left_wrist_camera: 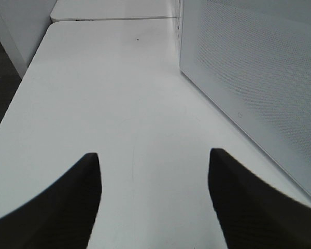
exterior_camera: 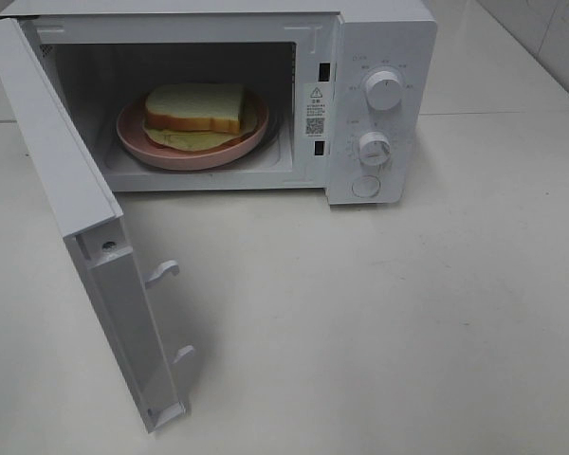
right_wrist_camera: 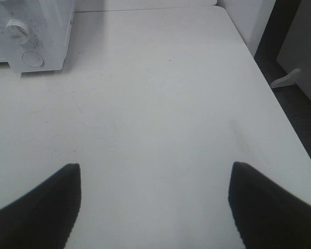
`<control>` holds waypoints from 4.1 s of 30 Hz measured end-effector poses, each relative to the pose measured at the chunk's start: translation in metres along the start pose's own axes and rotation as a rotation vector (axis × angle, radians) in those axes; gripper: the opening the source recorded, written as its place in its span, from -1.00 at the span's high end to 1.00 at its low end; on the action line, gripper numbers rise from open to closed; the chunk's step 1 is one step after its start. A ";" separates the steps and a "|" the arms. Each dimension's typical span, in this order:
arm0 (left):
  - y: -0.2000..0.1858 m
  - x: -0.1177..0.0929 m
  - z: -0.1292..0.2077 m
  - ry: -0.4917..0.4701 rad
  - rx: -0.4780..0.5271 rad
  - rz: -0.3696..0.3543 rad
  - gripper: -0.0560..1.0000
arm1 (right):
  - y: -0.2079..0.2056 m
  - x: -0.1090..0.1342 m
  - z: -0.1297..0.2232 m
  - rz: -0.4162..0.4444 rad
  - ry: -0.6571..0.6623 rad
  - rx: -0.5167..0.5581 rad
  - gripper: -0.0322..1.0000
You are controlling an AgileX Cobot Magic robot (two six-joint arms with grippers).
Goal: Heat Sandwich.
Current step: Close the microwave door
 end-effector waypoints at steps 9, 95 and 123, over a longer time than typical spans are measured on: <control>0.000 0.000 0.000 0.000 0.000 0.000 -0.21 | 0.000 0.000 0.000 0.000 0.000 0.000 -0.53; 0.148 -0.004 -0.046 -0.010 0.042 0.011 0.82 | 0.000 0.000 0.000 0.000 0.000 0.000 -0.53; 0.247 -0.028 -0.055 0.125 -0.188 0.171 0.89 | 0.000 0.000 0.000 0.000 0.000 0.000 -0.53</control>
Point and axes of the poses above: a point on each arm's last joint axis where the gripper is mounted, y pointing out along that axis toward the gripper, x along the wrist's bending axis when the last joint is at zero, z = x × y, the point moved 5 cm from there along y, pointing out along that axis toward the gripper, and after that the axes turned 2 degrees about -y, right-handed, at the moved point
